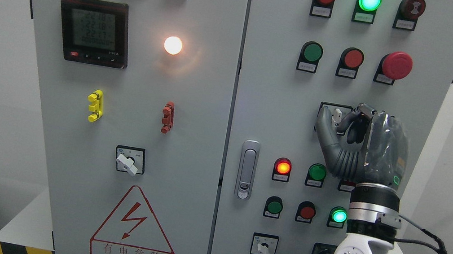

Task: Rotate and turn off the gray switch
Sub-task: 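Open the right fingers and release the knob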

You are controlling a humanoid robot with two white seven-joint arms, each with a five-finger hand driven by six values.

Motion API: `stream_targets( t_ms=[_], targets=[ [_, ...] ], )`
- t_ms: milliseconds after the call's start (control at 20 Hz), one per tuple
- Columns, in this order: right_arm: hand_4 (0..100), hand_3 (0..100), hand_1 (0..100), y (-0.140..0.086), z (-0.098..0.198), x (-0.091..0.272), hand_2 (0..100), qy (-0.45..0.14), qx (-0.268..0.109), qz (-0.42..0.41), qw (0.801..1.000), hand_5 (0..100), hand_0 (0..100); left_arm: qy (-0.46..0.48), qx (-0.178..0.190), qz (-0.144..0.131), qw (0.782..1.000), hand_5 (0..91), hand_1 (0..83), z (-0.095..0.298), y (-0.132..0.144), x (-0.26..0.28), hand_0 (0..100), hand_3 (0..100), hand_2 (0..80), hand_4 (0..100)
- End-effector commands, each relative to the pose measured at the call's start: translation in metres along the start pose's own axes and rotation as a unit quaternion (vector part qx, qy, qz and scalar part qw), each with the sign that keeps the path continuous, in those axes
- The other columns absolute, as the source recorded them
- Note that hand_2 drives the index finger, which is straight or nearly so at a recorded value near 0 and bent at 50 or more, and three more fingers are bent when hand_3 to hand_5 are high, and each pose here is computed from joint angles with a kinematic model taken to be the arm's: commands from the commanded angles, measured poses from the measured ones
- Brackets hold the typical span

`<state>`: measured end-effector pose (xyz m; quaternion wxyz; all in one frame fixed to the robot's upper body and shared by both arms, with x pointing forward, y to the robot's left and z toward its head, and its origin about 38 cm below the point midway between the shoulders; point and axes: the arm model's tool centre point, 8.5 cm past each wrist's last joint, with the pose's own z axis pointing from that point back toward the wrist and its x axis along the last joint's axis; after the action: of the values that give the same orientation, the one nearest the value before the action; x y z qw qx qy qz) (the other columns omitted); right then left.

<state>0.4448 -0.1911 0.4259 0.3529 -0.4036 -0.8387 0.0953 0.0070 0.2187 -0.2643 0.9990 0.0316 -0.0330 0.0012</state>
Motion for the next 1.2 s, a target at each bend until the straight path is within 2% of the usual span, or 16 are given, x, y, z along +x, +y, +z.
stream_targets(
  t_ms=[0,350,500,550,600,650,700,750,850,900,1000,1150],
  targets=[
    [100,100,37,-0.018,0.001,-0.004,69,-0.012,-0.036,0.004,0.999,100,34,-0.017,0.0,0.015,1.0,0.0,38.9,-0.001,0.0,0.015,12,0,0.0,0],
    [97,100,34,-0.029,0.028,0.0,65,-0.088,-0.084,-0.015,0.992,100,32,-0.017,0.0,0.014,1.0,0.0,38.9,-0.001,0.0,0.015,12,0,0.0,0],
    [95,97,33,-0.033,0.048,-0.006,55,-0.141,-0.075,0.003,0.987,98,32,-0.017,0.0,0.015,1.0,0.0,38.9,-0.001,0.0,0.015,12,0,0.0,0],
    [85,87,33,-0.032,0.055,-0.01,46,-0.157,-0.067,0.008,0.985,86,33,-0.017,0.0,0.014,1.0,0.0,38.9,-0.001,0.0,0.015,12,0,0.0,0],
    [76,80,32,-0.033,0.061,-0.013,42,-0.163,-0.061,0.013,0.985,72,32,-0.017,0.0,0.014,1.0,0.0,38.9,-0.001,0.0,0.015,12,0,0.0,0],
    [71,76,32,-0.036,0.066,-0.016,40,-0.166,-0.059,0.02,0.984,66,32,-0.017,0.0,0.015,1.0,0.0,38.9,-0.001,0.0,0.015,12,0,0.0,0],
    [63,72,32,-0.039,0.069,-0.018,39,-0.168,-0.055,0.028,0.984,54,32,-0.017,0.0,0.015,1.0,0.0,38.9,-0.001,-0.001,0.015,12,0,0.0,0],
    [48,60,31,-0.043,0.071,-0.02,36,-0.174,-0.049,0.039,0.983,37,33,-0.017,0.0,0.014,1.0,0.0,38.9,-0.001,0.0,0.015,12,0,0.0,0],
    [27,40,31,-0.049,0.076,-0.025,28,-0.181,-0.032,0.061,0.981,14,33,-0.017,0.0,0.015,1.0,0.0,38.9,-0.001,-0.001,0.015,12,0,0.0,0],
    [10,22,30,-0.055,0.079,-0.03,19,-0.184,-0.021,0.077,0.98,0,34,-0.017,0.0,0.015,1.0,0.0,38.9,-0.001,0.0,0.015,12,0,0.0,0],
    [0,9,27,-0.066,0.083,-0.042,7,-0.186,0.009,0.115,0.976,0,35,-0.017,0.0,0.015,1.0,0.0,38.9,-0.001,0.0,0.015,12,0,0.0,0],
    [0,2,23,-0.069,0.093,-0.053,0,-0.184,0.042,0.126,0.974,0,28,-0.017,0.0,0.015,1.0,0.0,38.9,-0.001,0.0,0.015,12,0,0.0,0]
  ],
)
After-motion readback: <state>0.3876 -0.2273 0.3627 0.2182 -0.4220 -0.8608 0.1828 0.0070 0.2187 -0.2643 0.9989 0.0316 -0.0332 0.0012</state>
